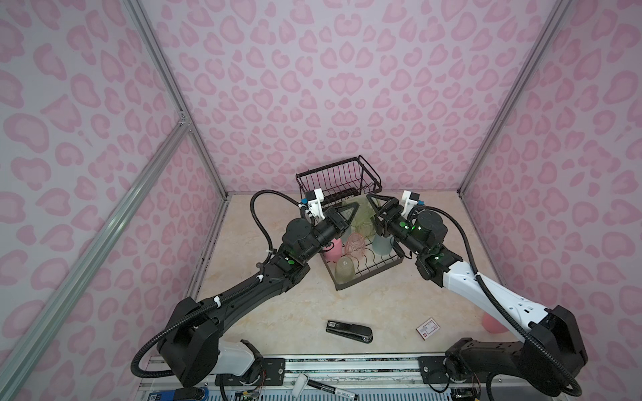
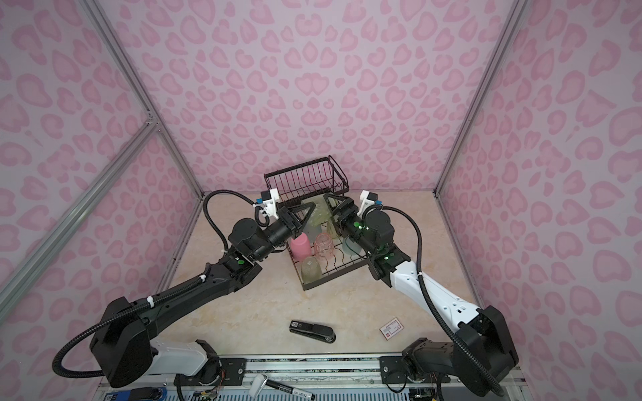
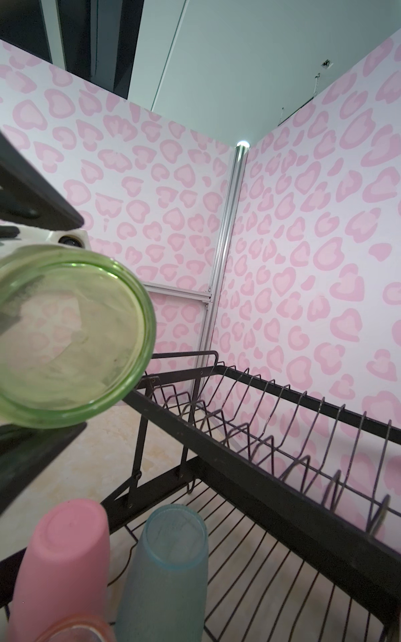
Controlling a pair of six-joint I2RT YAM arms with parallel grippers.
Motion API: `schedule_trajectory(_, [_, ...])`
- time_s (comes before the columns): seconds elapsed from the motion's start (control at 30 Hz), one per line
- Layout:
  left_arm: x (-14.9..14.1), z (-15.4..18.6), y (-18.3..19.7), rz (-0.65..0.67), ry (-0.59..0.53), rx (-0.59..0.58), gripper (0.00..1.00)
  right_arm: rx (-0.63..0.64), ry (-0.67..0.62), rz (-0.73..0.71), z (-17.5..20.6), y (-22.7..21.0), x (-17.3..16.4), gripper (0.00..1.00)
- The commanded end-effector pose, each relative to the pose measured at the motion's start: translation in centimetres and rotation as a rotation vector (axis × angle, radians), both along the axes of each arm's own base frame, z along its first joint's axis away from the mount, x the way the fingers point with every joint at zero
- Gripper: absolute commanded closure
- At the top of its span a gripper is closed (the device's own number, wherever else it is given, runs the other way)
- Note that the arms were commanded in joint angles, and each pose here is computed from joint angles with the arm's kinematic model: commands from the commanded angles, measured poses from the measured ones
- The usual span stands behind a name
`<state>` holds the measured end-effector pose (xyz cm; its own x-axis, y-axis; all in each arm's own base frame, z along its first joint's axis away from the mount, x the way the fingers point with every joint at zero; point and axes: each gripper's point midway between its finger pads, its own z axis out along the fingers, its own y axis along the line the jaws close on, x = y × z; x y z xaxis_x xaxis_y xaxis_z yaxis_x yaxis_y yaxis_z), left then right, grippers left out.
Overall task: Load cups into a dish rack
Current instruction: Pick up the cup from the bottom-left of the table.
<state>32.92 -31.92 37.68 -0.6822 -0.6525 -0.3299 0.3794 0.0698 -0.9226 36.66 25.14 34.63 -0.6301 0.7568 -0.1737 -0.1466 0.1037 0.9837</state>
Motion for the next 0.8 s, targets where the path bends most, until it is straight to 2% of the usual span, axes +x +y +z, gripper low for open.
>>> schedule_trajectory(0.0, [0.0,1.8,0.0,0.003,-0.055,-0.044,0.97,0.015,-0.029,0.004,0.8,0.2,0.1,0.16])
schedule_trajectory(0.13, [0.2,1.7,-0.1,0.0,-0.052,-0.045,0.97,0.012,-0.027,0.006,0.8,0.4,0.4,0.16])
schedule_trajectory(0.3, [0.3,1.6,-0.5,-0.01,-0.048,-0.045,0.97,0.011,-0.023,0.003,0.5,0.5,0.6,0.2])
schedule_trajectory(0.57, [0.2,1.4,-0.6,-0.015,-0.046,-0.041,0.96,-0.001,-0.017,-0.007,-0.1,0.4,1.0,0.34])
schedule_trajectory(0.63, [0.1,1.3,-0.6,-0.015,-0.046,-0.035,0.91,-0.004,-0.023,-0.011,-0.1,0.4,1.2,0.37])
schedule_trajectory(0.77, [0.1,1.3,-0.5,-0.012,-0.047,-0.024,0.75,-0.03,-0.03,-0.028,-0.4,0.1,1.3,0.39])
